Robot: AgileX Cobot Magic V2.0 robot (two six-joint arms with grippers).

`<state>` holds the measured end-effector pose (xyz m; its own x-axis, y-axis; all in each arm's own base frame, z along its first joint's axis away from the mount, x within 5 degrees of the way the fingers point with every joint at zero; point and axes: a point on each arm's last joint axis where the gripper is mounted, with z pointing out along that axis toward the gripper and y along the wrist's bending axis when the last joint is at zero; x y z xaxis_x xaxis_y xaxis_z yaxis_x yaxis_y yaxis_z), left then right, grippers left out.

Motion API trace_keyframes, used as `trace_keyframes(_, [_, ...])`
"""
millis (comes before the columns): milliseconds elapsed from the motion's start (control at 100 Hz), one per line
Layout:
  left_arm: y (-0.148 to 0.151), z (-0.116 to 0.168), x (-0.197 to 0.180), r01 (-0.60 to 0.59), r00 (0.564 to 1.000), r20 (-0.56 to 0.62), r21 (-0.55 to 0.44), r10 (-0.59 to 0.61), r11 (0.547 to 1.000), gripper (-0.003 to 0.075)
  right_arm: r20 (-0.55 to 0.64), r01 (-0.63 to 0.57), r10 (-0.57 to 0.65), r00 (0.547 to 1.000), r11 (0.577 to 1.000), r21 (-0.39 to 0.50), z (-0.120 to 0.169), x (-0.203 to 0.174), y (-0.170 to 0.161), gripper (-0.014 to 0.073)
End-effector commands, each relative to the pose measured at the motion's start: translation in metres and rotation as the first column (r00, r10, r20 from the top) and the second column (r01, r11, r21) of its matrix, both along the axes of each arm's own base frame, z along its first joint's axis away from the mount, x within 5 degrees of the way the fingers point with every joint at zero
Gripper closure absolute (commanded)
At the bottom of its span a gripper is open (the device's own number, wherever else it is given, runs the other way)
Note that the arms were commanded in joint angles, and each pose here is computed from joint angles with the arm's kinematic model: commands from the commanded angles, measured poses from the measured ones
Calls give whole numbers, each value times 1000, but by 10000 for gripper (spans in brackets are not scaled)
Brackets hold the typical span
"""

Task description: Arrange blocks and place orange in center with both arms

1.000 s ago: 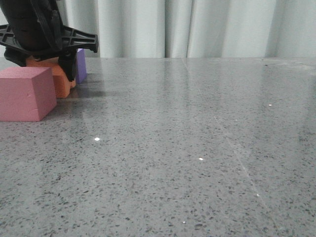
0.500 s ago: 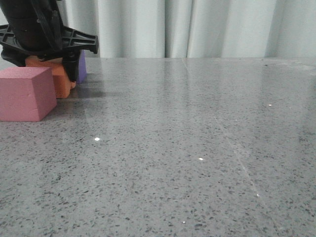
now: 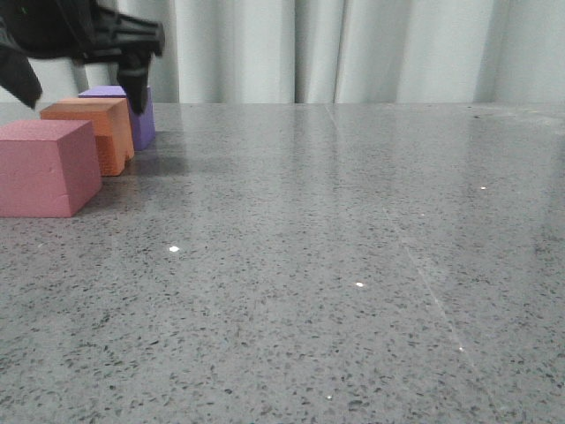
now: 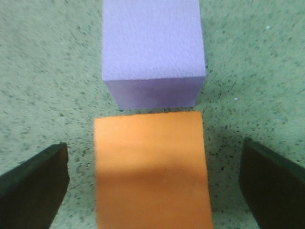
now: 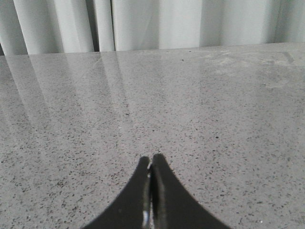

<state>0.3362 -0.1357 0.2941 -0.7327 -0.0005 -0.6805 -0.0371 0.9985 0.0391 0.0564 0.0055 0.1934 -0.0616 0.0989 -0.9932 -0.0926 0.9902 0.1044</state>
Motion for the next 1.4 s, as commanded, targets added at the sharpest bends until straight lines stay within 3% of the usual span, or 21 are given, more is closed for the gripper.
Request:
trace_keyframes(0, [8,47,-14,27,990,136,-35,-22,999,29,125,3,-4,992,1000,7,14,-3,0,663])
trace_keyframes(200, [30,85,-52,63,964,259,-2,-60,998,29,125,3,-4,992,1000,7,14,-3,0,663])
trace_keyframes(390, [56,96,-103,78,940,333,-2,-73,997,29,125,3,-4,992,1000,7,14,-3,0,663])
trace_keyframes(600, [85,80,-163,111,911,403,-23,-92,994,29,125,3,-4,992,1000,7,14,-3,0,663])
trace_keyframes(770, [105,49,-204,132,893,435,-14,-112,991,55,125,3,-4,992,1000,7,14,-3,0,663])
trace_keyframes(860, [113,32,-221,133,888,445,-14,-113,991,120,125,3,-4,992,1000,7,14,-3,0,663])
trace_keyframes(930, [119,20,-231,133,886,450,-16,-112,991,217,125,3,-4,992,1000,7,14,-3,0,663])
trace_keyframes(1150, [127,3,-248,135,872,477,-26,-106,990,739,125,3,-4,992,1000,7,14,-3,0,663])
trace_keyframes(1390, [128,3,-250,136,868,484,-25,-107,990,739,125,3,-4,992,1000,7,14,-3,0,663])
